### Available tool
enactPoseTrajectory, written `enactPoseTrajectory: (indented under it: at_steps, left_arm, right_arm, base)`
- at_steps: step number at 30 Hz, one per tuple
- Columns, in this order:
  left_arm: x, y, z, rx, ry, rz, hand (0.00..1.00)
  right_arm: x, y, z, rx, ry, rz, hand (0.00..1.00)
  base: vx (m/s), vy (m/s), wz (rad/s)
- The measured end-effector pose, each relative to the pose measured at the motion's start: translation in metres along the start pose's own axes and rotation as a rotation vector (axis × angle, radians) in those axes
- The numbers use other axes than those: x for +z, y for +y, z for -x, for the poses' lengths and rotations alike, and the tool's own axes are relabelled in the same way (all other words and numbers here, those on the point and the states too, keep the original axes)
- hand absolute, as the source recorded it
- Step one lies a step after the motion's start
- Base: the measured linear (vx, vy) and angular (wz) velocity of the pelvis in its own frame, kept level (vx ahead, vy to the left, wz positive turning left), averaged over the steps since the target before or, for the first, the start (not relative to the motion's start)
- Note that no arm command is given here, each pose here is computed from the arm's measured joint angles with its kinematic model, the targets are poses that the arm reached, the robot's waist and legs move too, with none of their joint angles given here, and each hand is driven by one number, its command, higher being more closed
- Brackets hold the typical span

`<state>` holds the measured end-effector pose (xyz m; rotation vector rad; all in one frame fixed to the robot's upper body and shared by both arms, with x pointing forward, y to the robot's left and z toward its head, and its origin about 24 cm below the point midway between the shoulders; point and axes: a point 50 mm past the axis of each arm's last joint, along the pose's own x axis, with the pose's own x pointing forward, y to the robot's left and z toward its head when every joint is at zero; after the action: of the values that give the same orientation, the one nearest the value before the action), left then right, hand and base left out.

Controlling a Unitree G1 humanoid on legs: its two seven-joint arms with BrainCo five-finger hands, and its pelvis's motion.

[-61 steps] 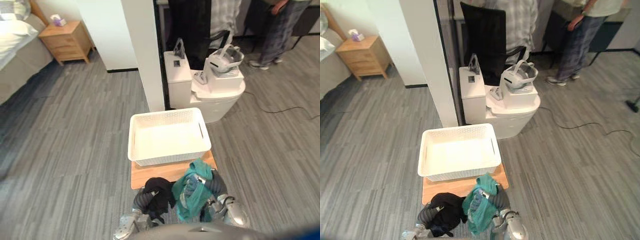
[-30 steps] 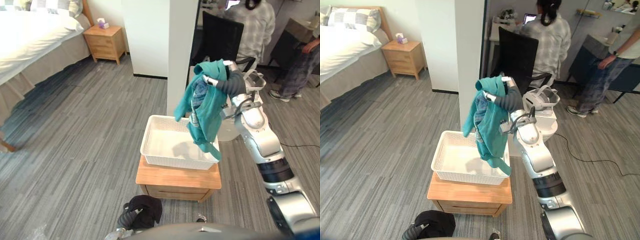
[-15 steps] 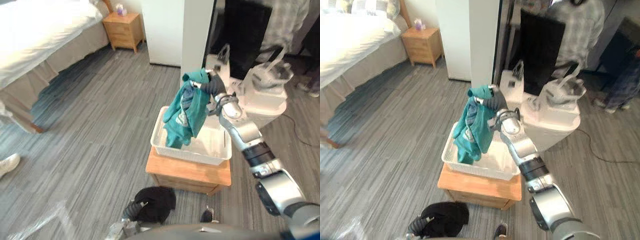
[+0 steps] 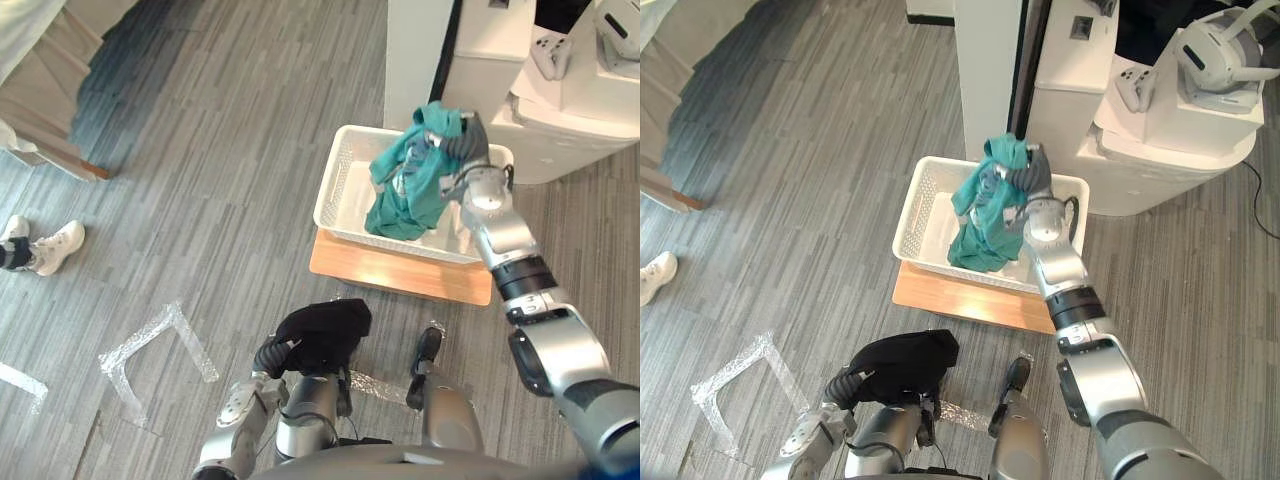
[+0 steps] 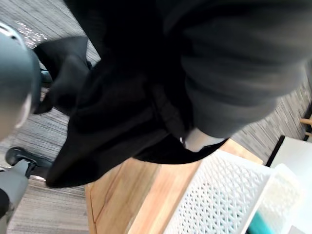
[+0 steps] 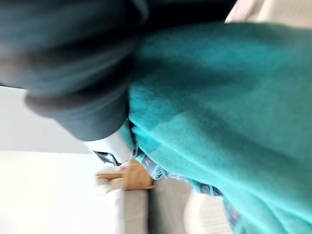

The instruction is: Tidy the bed and pick cloth on bed and put in laundry

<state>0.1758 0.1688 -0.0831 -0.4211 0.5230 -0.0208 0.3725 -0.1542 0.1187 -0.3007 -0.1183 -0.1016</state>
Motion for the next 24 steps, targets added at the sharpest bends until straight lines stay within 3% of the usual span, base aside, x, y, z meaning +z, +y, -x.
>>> enactPoseTrajectory:
  at_steps: [4,9,13,19,24]
  left_arm:
    - [0.002,-0.005,-0.009,-0.007,-0.002,0.004,1.0]
    - [-0.006,-0.004,-0.015,0.036,0.025,-0.016,1.0]
    - [-0.019,0.002,-0.01,0.066,0.069,-0.055,1.0]
    - [-0.032,-0.001,-0.002,0.072,0.08,-0.155,1.0]
    - [-0.009,-0.02,-0.008,0.023,-0.067,-0.182,1.0]
  right_arm:
    - [-0.036,0.022,0.025,0.005,0.102,0.018,0.0]
    - [-0.06,0.033,0.048,-0.019,0.107,0.312,0.0]
    - [-0.082,0.035,0.067,-0.003,0.151,0.443,0.0]
    - [-0.103,0.037,0.085,0.021,0.254,0.504,0.0]
    - [-0.119,0.025,0.096,-0.086,0.391,0.524,0.0]
  base:
    - [-0.05,-0.002,-0.16]
    - [-0.01,-0.008,-0.17]
    - [0.1,-0.015,-0.17]
    - [0.1,0.015,-0.13]
    - [0.0,0.022,-0.1]
